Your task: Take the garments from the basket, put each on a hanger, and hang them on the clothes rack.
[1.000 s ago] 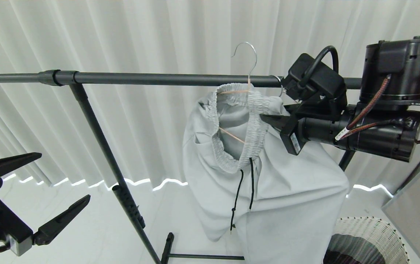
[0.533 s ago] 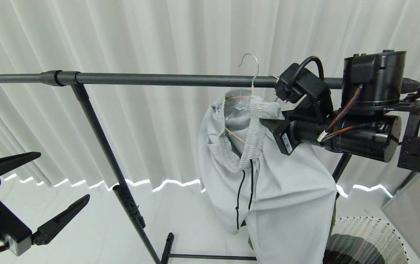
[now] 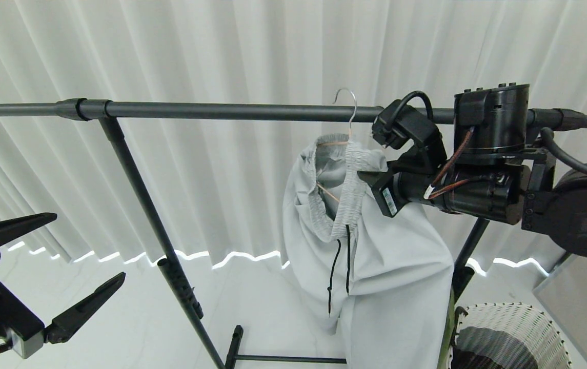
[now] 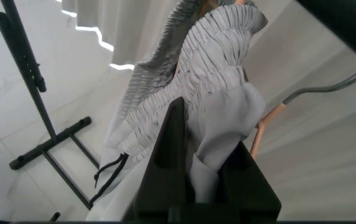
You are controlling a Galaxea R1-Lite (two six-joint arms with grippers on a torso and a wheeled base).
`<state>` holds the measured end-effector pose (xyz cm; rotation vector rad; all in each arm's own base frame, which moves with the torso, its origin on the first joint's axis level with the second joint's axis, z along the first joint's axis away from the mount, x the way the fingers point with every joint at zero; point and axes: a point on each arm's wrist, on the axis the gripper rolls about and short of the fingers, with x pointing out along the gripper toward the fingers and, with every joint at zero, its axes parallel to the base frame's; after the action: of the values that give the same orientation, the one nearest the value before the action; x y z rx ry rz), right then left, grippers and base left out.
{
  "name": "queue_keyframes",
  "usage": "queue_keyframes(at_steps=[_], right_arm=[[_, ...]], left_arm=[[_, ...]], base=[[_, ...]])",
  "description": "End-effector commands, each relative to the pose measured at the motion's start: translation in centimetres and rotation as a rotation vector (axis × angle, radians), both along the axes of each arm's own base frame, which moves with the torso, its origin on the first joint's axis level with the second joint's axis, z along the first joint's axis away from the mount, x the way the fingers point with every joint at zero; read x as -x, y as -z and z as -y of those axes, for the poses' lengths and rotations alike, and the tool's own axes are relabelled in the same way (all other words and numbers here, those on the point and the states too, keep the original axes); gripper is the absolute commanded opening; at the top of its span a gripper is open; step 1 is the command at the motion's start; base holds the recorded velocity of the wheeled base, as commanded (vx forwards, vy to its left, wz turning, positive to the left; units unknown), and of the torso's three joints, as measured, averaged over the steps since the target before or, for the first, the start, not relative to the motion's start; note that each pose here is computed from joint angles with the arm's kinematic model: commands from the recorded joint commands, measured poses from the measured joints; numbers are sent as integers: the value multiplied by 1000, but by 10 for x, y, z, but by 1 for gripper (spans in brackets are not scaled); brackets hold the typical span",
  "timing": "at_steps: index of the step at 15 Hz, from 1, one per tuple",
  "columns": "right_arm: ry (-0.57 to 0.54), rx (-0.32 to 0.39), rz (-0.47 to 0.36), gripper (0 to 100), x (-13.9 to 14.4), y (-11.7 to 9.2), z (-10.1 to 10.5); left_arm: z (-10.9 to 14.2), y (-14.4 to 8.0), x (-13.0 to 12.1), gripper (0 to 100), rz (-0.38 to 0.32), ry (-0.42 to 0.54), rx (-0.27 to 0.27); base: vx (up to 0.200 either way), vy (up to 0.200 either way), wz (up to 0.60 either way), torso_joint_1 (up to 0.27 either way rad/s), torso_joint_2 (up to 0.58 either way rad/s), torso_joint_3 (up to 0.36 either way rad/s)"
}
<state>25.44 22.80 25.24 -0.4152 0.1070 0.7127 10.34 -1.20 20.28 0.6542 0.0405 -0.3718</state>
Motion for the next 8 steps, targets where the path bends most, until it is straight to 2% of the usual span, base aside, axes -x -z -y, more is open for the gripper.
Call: queue_keyframes(at_steps=[1, 8], right_arm=[[-6, 8, -8, 0, -1, 4, -3], [-19, -1, -27, 0, 2, 8, -9]], left_arm=[[0, 0, 0, 100, -2, -2, -1], [0, 0, 0, 100, -2, 0, 0]], base=[[0, 0, 0, 0, 0, 0], [0, 0, 0, 0, 0, 0]])
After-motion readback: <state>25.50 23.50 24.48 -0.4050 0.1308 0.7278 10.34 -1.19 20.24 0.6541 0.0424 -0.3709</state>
